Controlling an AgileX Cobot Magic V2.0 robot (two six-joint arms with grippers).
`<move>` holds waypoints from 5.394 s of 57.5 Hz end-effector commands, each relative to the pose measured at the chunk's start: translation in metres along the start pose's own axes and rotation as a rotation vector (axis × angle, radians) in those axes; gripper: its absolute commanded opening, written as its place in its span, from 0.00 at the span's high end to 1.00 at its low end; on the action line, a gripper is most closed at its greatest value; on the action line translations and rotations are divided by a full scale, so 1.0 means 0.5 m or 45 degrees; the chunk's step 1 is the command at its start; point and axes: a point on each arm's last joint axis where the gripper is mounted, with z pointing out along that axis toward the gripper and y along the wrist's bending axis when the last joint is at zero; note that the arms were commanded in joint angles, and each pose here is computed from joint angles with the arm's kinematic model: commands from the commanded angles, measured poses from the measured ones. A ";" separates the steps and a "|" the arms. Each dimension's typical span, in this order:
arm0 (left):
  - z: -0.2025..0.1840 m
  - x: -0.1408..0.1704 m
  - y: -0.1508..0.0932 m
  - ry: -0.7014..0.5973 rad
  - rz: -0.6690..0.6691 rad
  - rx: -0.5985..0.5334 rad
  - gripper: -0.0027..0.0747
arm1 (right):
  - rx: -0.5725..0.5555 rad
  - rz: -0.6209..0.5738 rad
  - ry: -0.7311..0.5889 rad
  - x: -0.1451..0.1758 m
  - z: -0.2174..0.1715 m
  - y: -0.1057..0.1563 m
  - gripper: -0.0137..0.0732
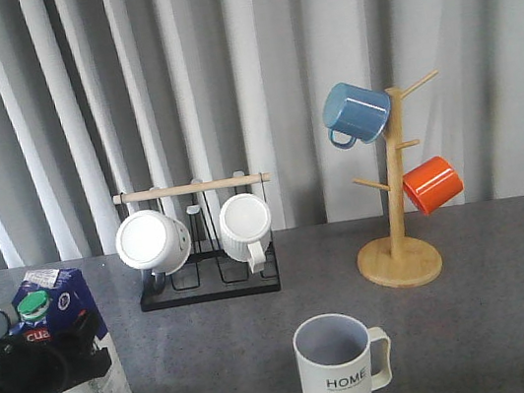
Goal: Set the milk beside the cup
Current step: 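Lift the milk carton with the left gripper and carry it toward the mug, then lower the carton beside the mug and open the left gripper, then raise and withdraw the left gripper away from the carton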
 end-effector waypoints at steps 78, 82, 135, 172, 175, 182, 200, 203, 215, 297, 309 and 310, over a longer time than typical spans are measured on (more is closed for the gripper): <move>-0.011 -0.055 -0.418 -0.253 -0.161 -0.176 0.72 | 0.009 -0.016 -0.137 -0.037 -0.002 -0.004 0.85; -0.005 -0.043 -0.421 -0.237 -0.156 -0.174 0.72 | 0.009 -0.016 -0.137 -0.037 -0.002 -0.004 0.85; 0.002 -0.031 -0.425 -0.268 -0.095 -0.172 0.72 | 0.009 -0.016 -0.137 -0.037 -0.002 -0.004 0.85; 0.003 -0.021 -0.429 -0.202 -0.082 -0.159 0.02 | 0.009 -0.016 -0.137 -0.037 -0.002 -0.004 0.85; 0.002 -0.022 -0.430 -0.202 -0.077 -0.156 0.02 | 0.009 -0.016 -0.137 -0.037 -0.002 -0.004 0.85; -0.009 -0.041 -0.431 -0.237 -0.095 -0.155 0.03 | 0.009 -0.016 -0.137 -0.037 -0.002 -0.004 0.85; -0.081 -0.179 -0.412 -0.435 -0.192 -0.056 0.05 | 0.009 -0.016 -0.137 -0.037 -0.002 -0.004 0.85; -0.101 -0.208 -0.405 -0.456 -0.229 -0.027 0.07 | 0.009 -0.016 -0.137 -0.037 -0.002 -0.004 0.85; -0.187 -0.314 -0.376 -0.591 -0.030 0.058 0.37 | 0.009 -0.016 -0.137 -0.037 -0.002 -0.004 0.85; -0.514 -0.298 -0.208 -0.425 0.173 0.697 0.97 | 0.010 -0.013 -0.137 -0.037 -0.002 -0.004 0.85; -0.610 -0.165 -0.091 -0.544 0.159 0.361 0.97 | 0.010 -0.013 -0.137 -0.037 -0.002 -0.004 0.85; -0.612 -0.154 -0.087 -0.544 0.157 0.340 0.97 | 0.010 -0.013 -0.137 -0.037 -0.002 -0.004 0.85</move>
